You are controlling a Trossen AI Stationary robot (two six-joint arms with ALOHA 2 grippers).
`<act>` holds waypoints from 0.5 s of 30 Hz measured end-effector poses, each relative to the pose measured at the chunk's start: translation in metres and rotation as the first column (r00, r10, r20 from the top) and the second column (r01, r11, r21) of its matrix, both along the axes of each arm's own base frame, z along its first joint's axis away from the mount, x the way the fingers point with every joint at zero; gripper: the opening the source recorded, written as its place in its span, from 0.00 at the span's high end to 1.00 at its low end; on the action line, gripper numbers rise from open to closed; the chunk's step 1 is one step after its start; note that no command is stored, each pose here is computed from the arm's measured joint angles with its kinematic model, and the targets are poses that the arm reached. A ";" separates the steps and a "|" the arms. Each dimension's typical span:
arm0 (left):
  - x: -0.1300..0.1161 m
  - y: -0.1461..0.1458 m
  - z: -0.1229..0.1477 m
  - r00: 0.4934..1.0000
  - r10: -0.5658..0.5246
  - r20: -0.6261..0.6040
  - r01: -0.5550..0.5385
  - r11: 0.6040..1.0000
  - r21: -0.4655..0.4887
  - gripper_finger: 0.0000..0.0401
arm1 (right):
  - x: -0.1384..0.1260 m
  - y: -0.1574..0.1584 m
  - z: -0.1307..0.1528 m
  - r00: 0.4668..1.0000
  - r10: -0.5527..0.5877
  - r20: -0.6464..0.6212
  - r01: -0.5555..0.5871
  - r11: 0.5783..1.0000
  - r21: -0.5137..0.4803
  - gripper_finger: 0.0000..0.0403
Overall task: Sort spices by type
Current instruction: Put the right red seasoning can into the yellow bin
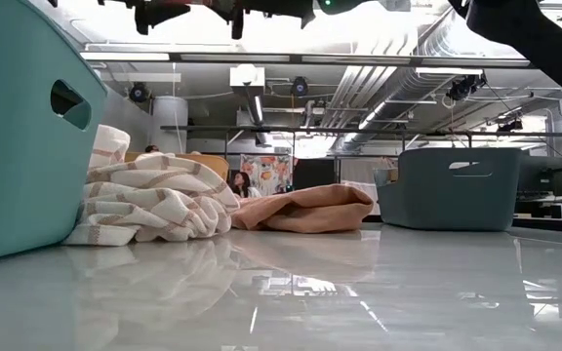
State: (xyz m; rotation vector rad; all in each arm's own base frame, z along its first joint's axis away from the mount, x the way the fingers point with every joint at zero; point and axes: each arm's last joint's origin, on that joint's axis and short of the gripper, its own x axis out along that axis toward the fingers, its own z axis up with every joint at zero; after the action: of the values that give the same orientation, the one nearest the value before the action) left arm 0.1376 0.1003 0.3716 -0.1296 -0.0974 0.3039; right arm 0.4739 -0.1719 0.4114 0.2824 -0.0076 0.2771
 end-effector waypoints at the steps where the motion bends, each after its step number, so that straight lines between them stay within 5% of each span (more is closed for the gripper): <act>1: -0.001 0.000 0.000 1.000 0.003 0.003 -0.003 1.000 -0.004 0.22 | 0.000 0.000 0.000 1.000 0.000 -0.001 0.000 1.000 0.000 0.48; 7: -0.003 0.001 0.001 1.000 0.005 0.011 -0.005 1.000 -0.028 0.53 | -0.001 -0.003 0.000 1.000 -0.008 0.005 0.008 1.000 -0.021 0.48; 15: -0.008 0.006 -0.001 0.998 0.055 -0.015 -0.055 0.998 -0.002 0.53 | -0.006 -0.011 0.000 1.000 -0.024 -0.019 0.024 1.000 0.018 0.22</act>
State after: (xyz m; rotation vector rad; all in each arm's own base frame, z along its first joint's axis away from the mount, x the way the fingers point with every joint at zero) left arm 0.1299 0.1060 0.3707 -0.1275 -0.0860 0.3599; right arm 0.4683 -0.1829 0.4117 0.3028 0.0048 0.2505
